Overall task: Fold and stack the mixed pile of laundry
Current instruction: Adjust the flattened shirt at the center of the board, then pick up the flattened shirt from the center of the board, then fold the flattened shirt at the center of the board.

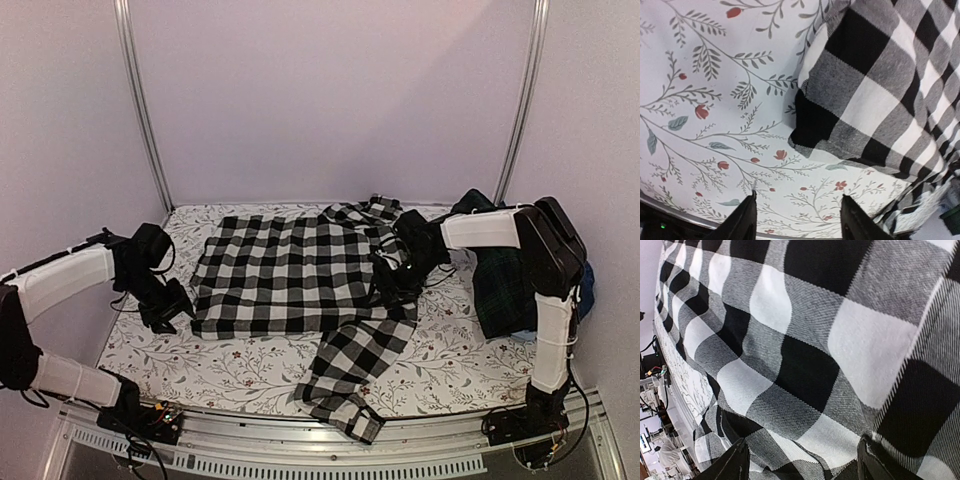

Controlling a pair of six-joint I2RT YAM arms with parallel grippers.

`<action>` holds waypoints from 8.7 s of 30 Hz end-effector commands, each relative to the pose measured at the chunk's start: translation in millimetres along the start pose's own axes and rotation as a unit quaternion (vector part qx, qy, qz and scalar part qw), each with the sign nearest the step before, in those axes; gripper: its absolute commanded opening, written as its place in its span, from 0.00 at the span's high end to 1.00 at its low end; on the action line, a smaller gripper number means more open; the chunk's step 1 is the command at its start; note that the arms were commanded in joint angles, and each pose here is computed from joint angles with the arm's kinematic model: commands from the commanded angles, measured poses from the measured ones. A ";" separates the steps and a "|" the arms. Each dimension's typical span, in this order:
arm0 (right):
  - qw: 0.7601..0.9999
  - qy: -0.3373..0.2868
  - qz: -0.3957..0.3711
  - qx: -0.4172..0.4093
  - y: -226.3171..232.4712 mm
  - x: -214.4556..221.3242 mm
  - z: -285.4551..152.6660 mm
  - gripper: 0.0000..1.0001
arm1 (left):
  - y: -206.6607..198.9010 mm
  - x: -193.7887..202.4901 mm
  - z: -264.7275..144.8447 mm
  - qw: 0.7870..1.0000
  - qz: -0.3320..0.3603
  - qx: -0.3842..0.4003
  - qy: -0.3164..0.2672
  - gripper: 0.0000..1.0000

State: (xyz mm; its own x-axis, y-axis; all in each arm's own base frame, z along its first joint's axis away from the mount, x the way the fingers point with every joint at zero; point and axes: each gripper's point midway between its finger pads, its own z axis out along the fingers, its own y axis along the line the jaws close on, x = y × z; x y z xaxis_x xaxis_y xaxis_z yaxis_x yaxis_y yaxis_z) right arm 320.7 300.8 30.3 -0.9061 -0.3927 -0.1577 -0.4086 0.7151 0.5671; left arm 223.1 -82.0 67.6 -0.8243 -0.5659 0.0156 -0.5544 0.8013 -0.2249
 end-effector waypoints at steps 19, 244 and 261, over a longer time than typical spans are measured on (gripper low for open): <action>0.987 -0.010 0.158 -0.004 8.2 99.6 -45.4 0.36 | -29.7 -22.9 -12.9 0.985 0.007 0.169 -0.041 0.05; 0.990 -0.043 0.117 0.070 -78.7 37.8 -25.9 0.48 | 8.6 -106.0 56.2 0.992 -0.096 0.086 0.000 1.00; 0.983 -0.034 0.165 0.076 -90.3 54.5 -28.7 1.00 | 25.1 -106.7 48.3 0.994 -0.098 0.046 -0.016 1.00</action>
State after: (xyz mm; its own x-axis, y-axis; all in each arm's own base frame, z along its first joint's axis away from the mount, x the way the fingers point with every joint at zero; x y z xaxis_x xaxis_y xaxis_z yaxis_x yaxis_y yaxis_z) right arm 342.4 231.4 10.8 -0.9771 -0.1332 -0.1657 -0.2044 0.8037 0.5588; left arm 310.7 -28.1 9.5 -0.7059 -0.7049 0.0687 -0.6724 0.6365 -0.3779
